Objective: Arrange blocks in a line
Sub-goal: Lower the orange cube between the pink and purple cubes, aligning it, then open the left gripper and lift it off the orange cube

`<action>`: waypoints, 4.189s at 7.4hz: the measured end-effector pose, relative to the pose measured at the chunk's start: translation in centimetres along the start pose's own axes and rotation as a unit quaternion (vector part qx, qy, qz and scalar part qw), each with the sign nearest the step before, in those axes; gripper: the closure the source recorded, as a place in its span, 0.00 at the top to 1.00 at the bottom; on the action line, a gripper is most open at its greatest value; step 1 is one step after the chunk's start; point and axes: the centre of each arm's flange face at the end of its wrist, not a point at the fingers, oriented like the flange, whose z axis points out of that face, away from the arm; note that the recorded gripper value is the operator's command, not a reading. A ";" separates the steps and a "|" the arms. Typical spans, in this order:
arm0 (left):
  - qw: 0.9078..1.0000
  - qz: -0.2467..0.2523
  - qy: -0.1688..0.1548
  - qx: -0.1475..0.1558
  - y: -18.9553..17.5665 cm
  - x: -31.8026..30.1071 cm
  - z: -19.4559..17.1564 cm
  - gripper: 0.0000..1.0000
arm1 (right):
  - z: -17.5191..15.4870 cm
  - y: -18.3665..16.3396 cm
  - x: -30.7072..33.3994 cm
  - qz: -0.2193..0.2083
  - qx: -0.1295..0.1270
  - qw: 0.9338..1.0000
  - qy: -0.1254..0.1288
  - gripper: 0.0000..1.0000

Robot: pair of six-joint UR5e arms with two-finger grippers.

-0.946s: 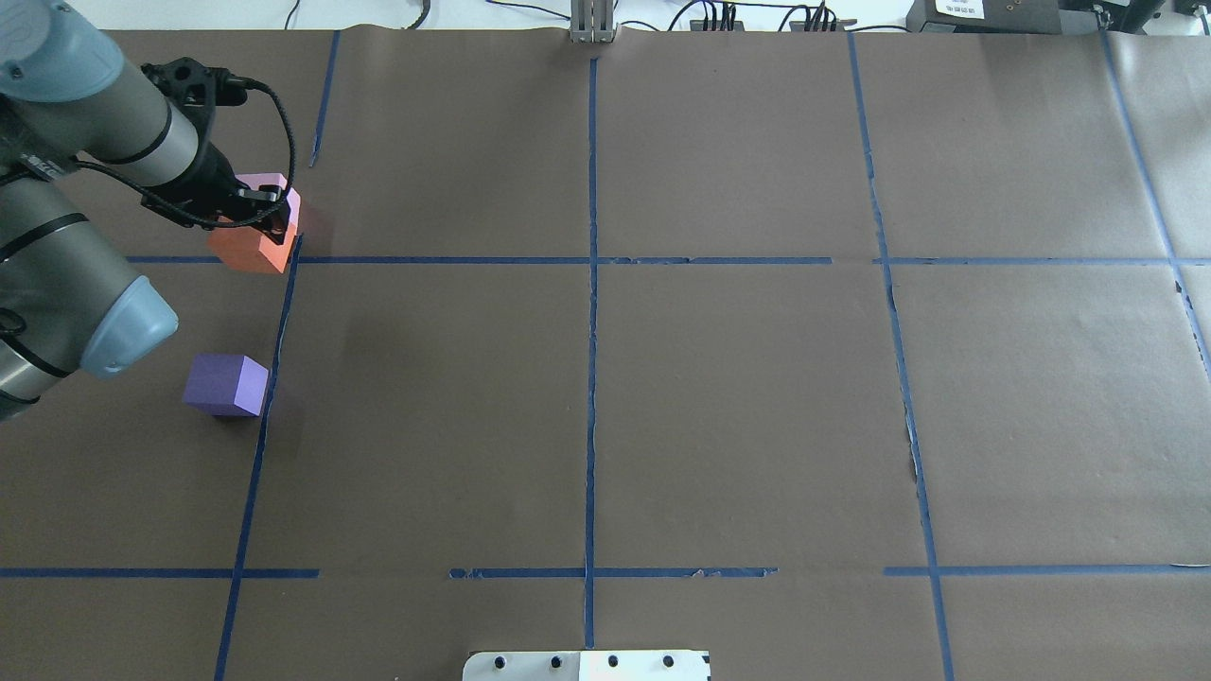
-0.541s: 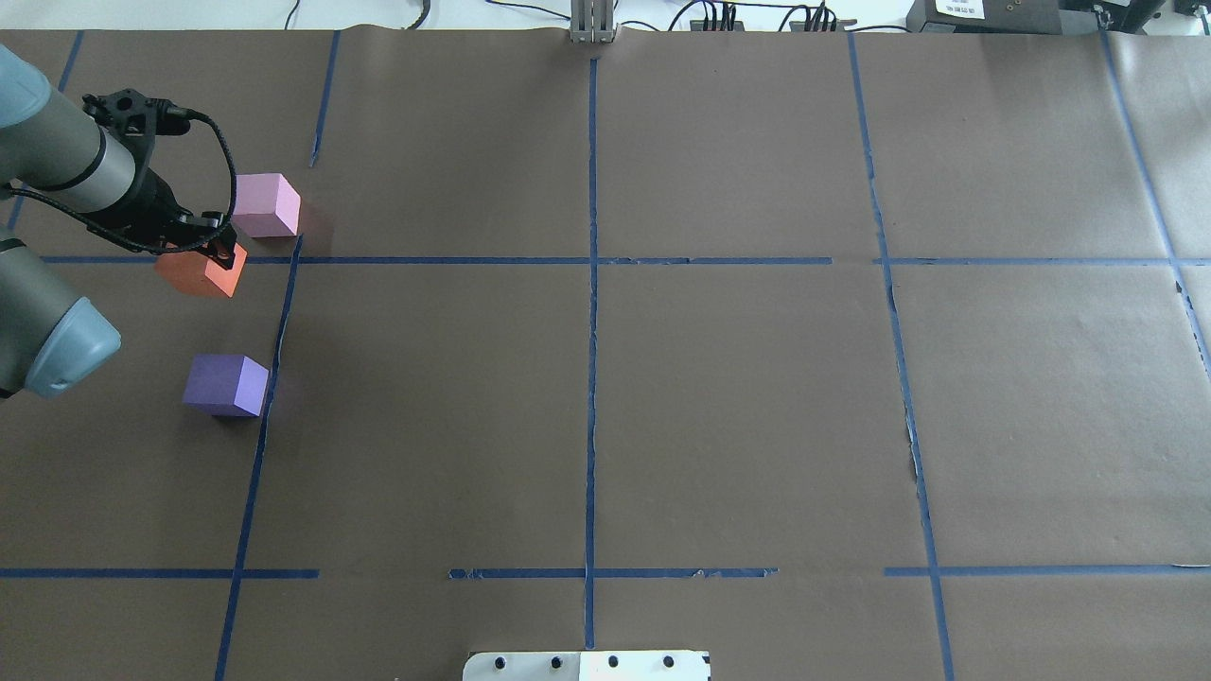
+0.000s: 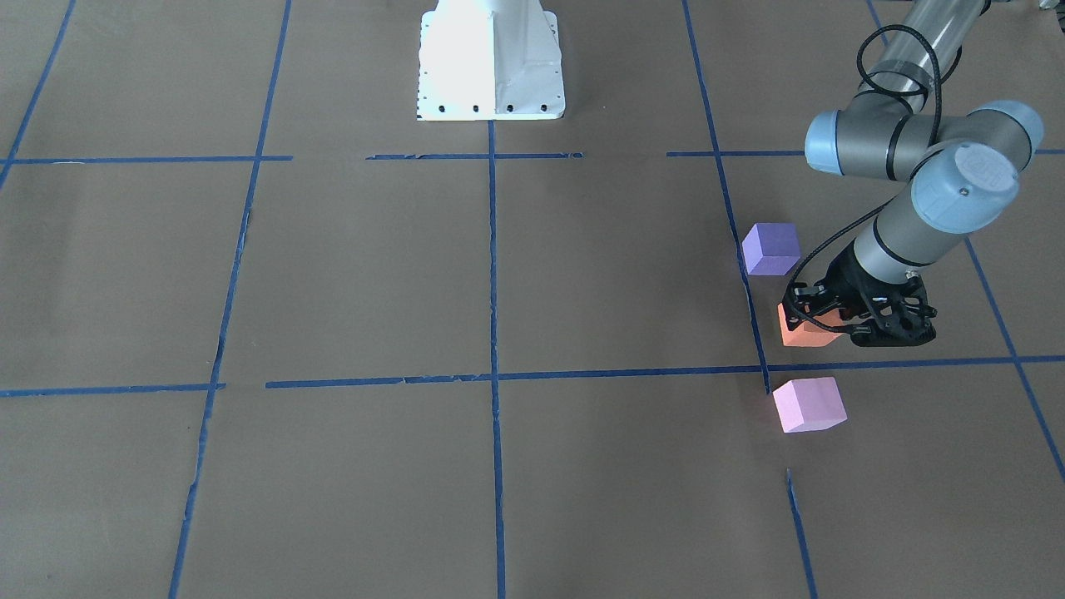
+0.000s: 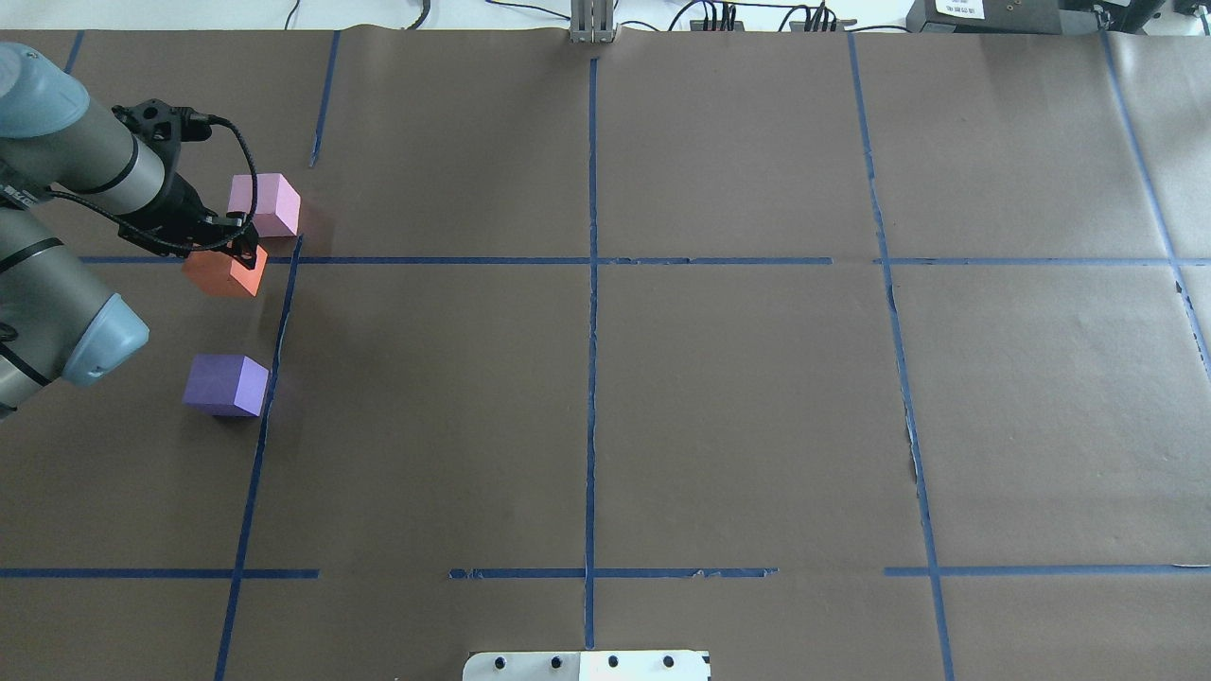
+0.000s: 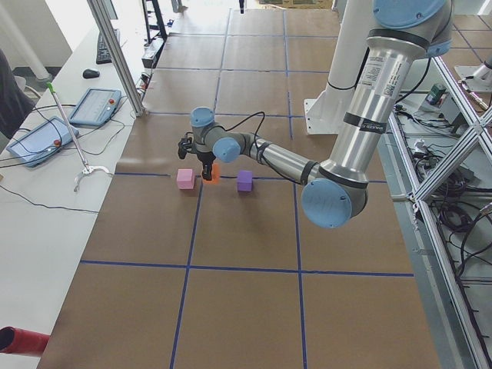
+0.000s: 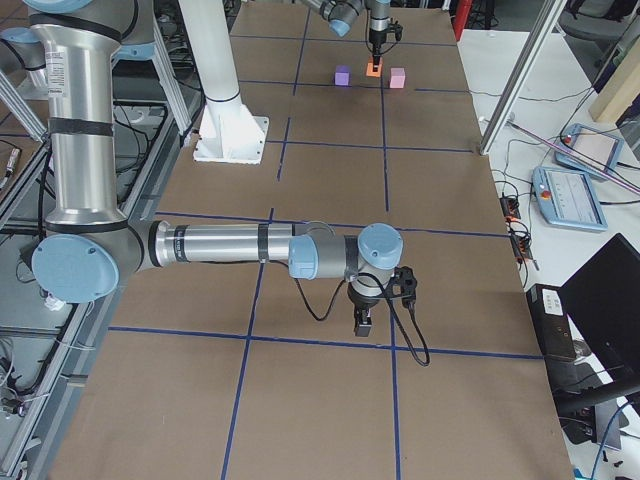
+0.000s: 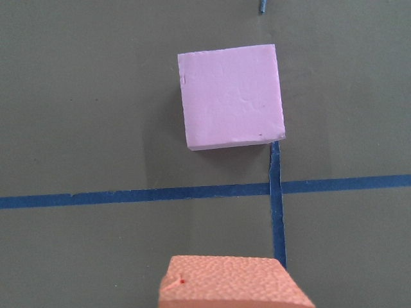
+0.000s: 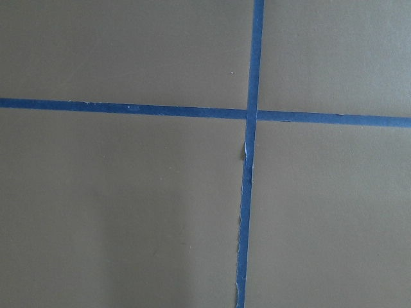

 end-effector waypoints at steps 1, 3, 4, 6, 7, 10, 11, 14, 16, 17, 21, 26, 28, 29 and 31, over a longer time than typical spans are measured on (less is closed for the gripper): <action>1.000 -0.007 0.001 0.000 -0.3 0.0 0.7 0.17 | 0.0 0.0 0.0 0.000 0.000 1.000 0.000 1.00; 1.000 -0.024 0.005 -0.001 -0.3 0.2 1.6 0.17 | 0.0 0.0 0.0 0.000 0.000 1.000 0.000 1.00; 1.000 -0.028 0.004 -0.003 -0.2 0.1 2.1 0.17 | 0.0 0.0 0.0 0.000 0.000 1.000 0.000 1.00; 0.999 -0.031 0.002 -0.007 -0.1 -0.1 2.8 0.17 | 0.0 0.0 0.0 0.000 0.000 1.000 0.000 1.00; 0.999 -0.031 0.002 -0.008 -0.1 -0.2 2.9 0.17 | 0.0 0.0 0.0 0.000 0.000 1.000 0.000 1.00; 1.000 -0.029 0.005 -0.007 0.0 -0.3 3.3 0.18 | 0.0 0.0 0.0 0.000 0.000 1.000 0.000 1.00; 1.000 -0.029 0.005 -0.007 -0.1 -0.4 3.5 0.20 | 0.0 0.0 0.0 0.000 0.000 1.000 0.000 1.00; 1.000 -0.027 0.010 -0.010 0.0 -0.5 3.7 0.20 | 0.0 0.0 0.0 0.000 0.000 1.000 0.000 1.00; 1.000 -0.025 0.013 -0.010 0.0 -0.4 3.7 0.21 | 0.0 0.0 0.0 0.000 0.000 1.000 0.000 1.00; 1.000 -0.024 0.013 -0.010 0.1 -0.4 3.7 0.24 | 0.0 0.0 0.0 0.000 0.000 1.000 0.000 1.00; 1.000 -0.023 0.013 -0.013 0.3 -0.3 4.1 0.88 | 0.0 0.0 0.0 0.000 0.000 1.000 0.000 1.00; 1.000 -0.019 0.013 -0.010 0.4 -0.6 4.2 1.00 | 0.0 0.0 0.0 0.000 0.000 1.000 0.000 1.00; 1.000 -0.011 0.016 -0.002 0.7 -0.7 3.4 1.00 | 0.0 0.0 0.0 0.000 0.000 1.000 0.000 1.00; 1.000 -0.008 0.019 0.002 0.9 -0.8 2.9 1.00 | 0.0 0.0 0.0 0.000 0.000 1.000 0.000 1.00; 1.000 -0.004 0.027 0.013 1.1 -0.3 1.3 1.00 | 0.0 0.0 0.0 0.000 0.000 1.000 0.000 1.00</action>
